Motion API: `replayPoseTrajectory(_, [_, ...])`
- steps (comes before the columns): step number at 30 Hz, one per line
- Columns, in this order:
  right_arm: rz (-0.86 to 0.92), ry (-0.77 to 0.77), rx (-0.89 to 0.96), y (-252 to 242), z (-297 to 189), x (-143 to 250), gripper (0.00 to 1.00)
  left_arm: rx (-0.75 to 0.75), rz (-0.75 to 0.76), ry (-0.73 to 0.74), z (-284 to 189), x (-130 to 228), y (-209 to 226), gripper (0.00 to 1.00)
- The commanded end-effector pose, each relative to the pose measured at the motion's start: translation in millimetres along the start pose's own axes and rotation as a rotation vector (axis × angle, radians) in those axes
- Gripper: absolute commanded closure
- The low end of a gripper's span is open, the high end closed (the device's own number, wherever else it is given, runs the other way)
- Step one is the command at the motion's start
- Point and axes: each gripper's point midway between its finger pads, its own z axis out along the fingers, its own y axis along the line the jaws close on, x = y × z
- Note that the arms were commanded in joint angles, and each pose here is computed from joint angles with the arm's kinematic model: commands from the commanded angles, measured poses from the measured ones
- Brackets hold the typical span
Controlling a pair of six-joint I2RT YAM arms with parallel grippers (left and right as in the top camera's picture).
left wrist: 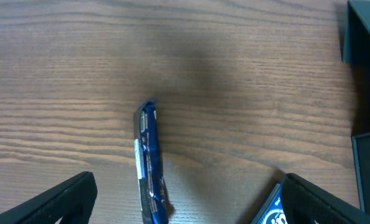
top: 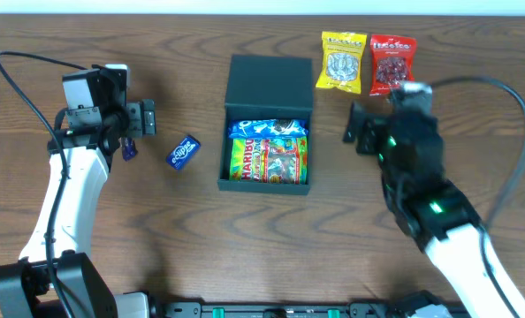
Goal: Pack container
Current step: 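Reach right gripper to the red snack bag and grasp it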
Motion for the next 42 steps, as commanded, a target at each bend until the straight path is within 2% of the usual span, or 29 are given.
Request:
replayPoseTrajectory(1, [-0.065,-0.024,0.112,-15.9,32.2,0.4,0.01,0.0,0.017,-0.01,-1.6,-5.3,1.0,0.05])
replayPoseTrajectory(11, [0.048,-0.16,0.226,-63.7,123.5,-0.7,0.01,0.0,0.017,-0.01,-1.6,-5.2,1.0,0.05])
replayPoseTrajectory(22, [0.107,-0.166,0.383,-145.1,204.7,17.5,0.01,0.0,0.017,-0.01,-1.6,-5.2,1.0,0.05])
replayPoseTrajectory(32, [0.111,-0.14,0.349,-154.9,273.4,53.5,0.01,0.0,0.017,-0.01,-1.6,-5.2,1.0,0.05])
replayPoseTrajectory(35, [0.105,-0.104,0.306,-149.2,287.3,71.3,0.09,0.0,0.017,-0.01,-1.6,-5.2,1.0,0.05])
replayPoseTrajectory(37, [0.101,-0.082,0.307,-150.0,290.8,82.5,0.19,0.0,0.017,-0.01,-1.6,-5.2,1.0,0.05])
replayPoseTrajectory(39, [0.099,-0.064,0.31,-150.9,292.1,89.7,0.3,0.0,0.017,-0.01,-1.6,-5.2,1.0,0.05])
replayPoseTrajectory(42, [0.091,-0.016,0.318,-152.2,292.2,101.8,0.55,0.0,0.017,-0.01,-1.6,-5.2,1.0,0.05])
